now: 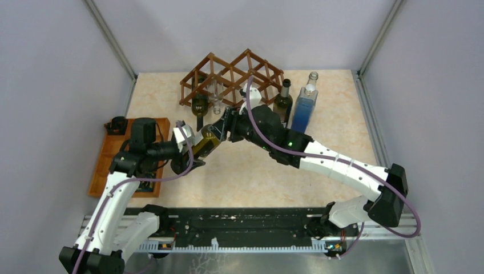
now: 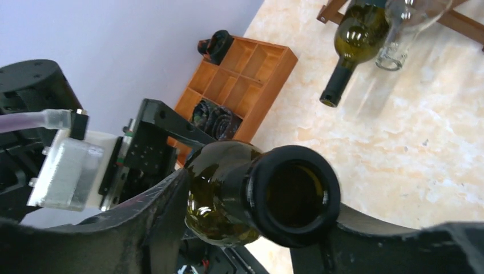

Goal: Take the wine bottle off the wine rack

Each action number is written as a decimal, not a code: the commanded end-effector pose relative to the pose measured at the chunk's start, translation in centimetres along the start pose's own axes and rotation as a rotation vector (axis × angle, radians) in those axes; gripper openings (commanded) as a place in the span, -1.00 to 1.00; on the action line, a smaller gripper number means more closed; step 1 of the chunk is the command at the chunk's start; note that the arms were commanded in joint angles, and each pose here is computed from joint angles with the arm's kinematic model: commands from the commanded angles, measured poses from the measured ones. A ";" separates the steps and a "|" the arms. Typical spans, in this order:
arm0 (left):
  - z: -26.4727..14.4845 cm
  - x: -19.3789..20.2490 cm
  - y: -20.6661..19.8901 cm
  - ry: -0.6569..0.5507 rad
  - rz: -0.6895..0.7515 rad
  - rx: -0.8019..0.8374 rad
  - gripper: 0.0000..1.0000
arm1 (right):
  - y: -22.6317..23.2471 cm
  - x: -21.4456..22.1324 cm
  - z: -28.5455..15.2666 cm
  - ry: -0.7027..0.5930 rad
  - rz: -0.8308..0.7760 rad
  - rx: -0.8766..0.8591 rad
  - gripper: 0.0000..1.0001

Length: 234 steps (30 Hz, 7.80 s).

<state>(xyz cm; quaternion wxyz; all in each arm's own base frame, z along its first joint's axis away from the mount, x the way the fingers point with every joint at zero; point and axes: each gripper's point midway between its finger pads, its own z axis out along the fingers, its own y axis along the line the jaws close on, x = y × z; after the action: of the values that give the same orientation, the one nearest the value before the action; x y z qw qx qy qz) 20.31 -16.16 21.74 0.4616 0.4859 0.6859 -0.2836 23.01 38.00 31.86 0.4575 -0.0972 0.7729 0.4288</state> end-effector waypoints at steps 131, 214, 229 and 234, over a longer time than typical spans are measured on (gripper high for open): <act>-6.2 1.8 10.2 0.031 -0.318 -0.439 0.97 | -16.1 -4.0 19.0 0.152 -0.265 0.494 0.91; -5.9 1.6 7.8 0.031 0.061 -0.324 0.97 | -13.0 2.8 13.1 0.126 0.005 0.293 -1.00; -5.5 1.6 7.5 0.027 0.141 -0.281 0.98 | -9.9 2.9 7.8 0.144 0.094 0.176 -1.00; -5.4 1.7 7.3 0.023 0.165 -0.266 0.97 | -8.8 2.8 6.0 0.145 0.116 0.130 -1.00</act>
<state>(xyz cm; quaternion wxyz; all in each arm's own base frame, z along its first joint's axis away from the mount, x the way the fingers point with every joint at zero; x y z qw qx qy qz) 25.53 -7.68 22.75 0.5286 0.4563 0.7026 -0.1372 30.82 36.62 16.04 0.3359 -0.0471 0.8890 0.3077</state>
